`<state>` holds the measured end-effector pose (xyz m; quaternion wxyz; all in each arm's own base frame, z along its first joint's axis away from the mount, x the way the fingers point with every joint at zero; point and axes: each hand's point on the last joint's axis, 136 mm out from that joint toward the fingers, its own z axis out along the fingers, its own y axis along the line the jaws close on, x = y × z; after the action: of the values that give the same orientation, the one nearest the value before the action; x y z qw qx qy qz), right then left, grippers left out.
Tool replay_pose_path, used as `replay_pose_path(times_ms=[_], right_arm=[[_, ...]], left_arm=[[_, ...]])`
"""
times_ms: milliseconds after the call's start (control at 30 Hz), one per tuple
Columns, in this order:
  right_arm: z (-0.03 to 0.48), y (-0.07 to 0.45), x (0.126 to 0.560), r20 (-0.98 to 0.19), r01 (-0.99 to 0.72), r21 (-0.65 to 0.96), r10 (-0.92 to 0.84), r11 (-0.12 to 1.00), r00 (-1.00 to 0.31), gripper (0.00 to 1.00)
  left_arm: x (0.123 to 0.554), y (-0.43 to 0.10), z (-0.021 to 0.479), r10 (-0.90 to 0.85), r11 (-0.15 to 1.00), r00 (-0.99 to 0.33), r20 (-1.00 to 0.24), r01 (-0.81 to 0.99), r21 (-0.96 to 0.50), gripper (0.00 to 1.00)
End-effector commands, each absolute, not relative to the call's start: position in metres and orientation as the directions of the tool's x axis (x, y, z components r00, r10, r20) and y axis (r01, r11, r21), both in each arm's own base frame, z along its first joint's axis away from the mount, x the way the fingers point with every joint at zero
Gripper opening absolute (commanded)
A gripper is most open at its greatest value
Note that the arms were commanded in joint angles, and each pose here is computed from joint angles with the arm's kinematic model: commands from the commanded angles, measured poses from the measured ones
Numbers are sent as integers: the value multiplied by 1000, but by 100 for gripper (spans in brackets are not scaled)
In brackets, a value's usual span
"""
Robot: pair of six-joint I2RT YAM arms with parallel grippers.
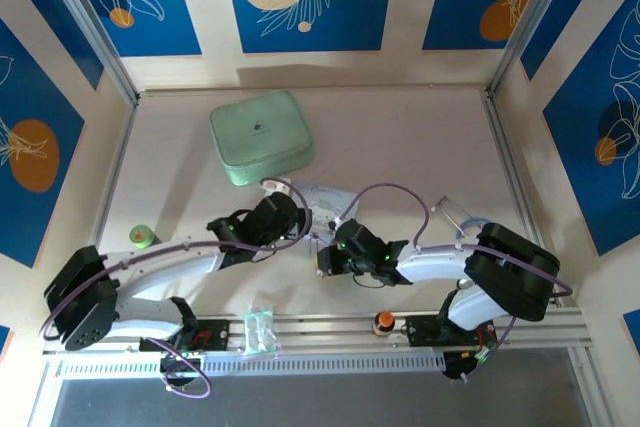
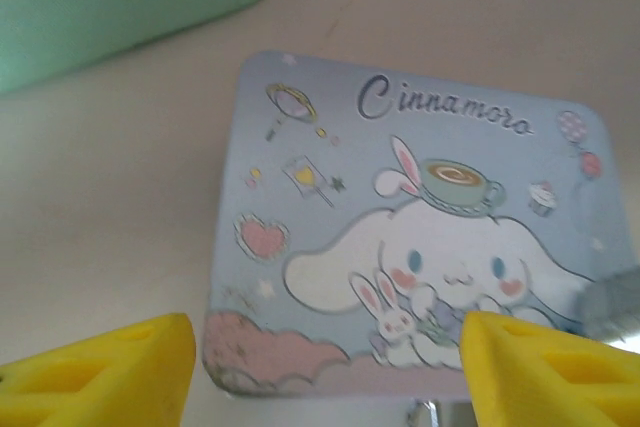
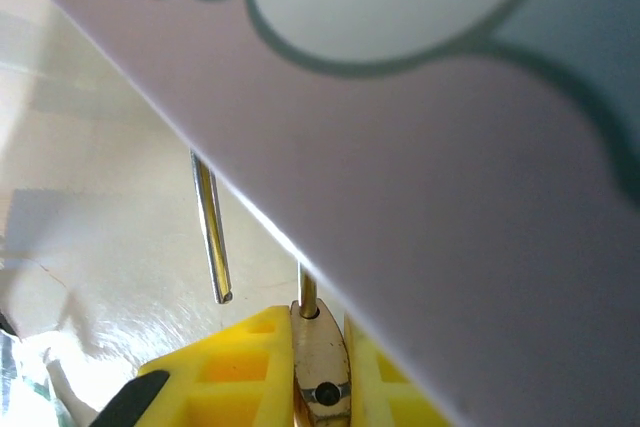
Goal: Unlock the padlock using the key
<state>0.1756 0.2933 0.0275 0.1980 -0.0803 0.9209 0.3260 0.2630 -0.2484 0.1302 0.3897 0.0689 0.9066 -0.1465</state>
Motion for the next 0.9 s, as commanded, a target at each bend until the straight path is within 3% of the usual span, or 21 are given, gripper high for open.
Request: replay_pose_path(times_ms=[0, 367, 633, 867], right_arm=[[-10, 259, 159, -260, -76, 528, 77, 846, -962, 3], [-22, 234, 152, -204, 63, 461, 175, 885, -963, 2], [-29, 217, 150, -158, 155, 502, 266, 851, -951, 1], [-32, 208, 151, -131, 221, 549, 344, 806, -930, 0]], left_arm=[[285, -248, 132, 78, 956, -645, -760, 264, -126, 71], [302, -259, 83, 165, 960, -695, -700, 276, -48, 68], [276, -261, 64, 42, 944, -770, -637, 238, -227, 55], [251, -270, 58, -43, 904, -823, -567, 210, -373, 52]])
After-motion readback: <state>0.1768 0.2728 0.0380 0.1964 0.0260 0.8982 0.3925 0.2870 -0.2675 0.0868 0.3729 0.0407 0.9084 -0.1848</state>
